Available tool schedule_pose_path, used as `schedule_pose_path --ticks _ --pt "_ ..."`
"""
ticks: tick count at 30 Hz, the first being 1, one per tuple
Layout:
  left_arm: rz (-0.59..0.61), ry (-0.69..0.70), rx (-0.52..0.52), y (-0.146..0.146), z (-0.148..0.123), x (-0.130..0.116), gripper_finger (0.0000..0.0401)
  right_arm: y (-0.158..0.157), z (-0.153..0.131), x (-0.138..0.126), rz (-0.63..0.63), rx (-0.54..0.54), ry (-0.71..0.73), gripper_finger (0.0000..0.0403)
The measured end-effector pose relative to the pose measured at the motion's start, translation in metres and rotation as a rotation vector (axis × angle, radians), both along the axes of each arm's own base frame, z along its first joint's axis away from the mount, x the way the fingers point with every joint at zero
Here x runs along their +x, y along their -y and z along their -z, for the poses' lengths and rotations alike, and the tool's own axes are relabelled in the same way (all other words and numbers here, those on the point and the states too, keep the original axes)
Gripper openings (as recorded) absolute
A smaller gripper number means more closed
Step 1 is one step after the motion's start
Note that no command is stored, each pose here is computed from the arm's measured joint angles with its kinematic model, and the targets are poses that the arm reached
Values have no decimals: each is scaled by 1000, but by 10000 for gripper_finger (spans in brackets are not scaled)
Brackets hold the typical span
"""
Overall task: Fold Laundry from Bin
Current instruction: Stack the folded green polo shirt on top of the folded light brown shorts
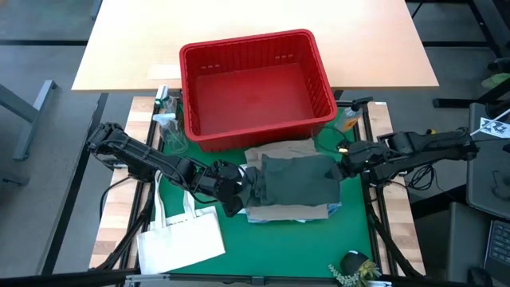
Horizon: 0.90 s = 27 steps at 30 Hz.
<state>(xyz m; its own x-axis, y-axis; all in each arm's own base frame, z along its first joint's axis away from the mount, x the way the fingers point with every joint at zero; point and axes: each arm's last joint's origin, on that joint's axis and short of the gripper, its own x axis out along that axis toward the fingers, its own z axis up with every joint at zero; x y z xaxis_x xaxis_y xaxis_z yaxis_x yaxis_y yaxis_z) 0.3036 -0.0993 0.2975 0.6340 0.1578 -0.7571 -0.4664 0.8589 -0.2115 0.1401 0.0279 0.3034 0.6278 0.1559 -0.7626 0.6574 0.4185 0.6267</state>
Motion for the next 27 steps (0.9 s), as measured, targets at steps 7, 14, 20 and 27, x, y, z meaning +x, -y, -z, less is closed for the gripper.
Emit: schedule_pose_path --ticks 7,14,20,27 --pt "-47 22 62 -2 -1 0 55 -1 6 5 7 -25 -53 29" --pt "-46 21 64 -2 -1 0 55 -1 9 9 -37 -63 -75 36" --pt "-5 10 98 -2 -1 0 64 -2 12 12 -57 -81 -93 106" --pt "4 -9 135 -7 4 6 119 -2 15 13 -58 -87 -124 189"
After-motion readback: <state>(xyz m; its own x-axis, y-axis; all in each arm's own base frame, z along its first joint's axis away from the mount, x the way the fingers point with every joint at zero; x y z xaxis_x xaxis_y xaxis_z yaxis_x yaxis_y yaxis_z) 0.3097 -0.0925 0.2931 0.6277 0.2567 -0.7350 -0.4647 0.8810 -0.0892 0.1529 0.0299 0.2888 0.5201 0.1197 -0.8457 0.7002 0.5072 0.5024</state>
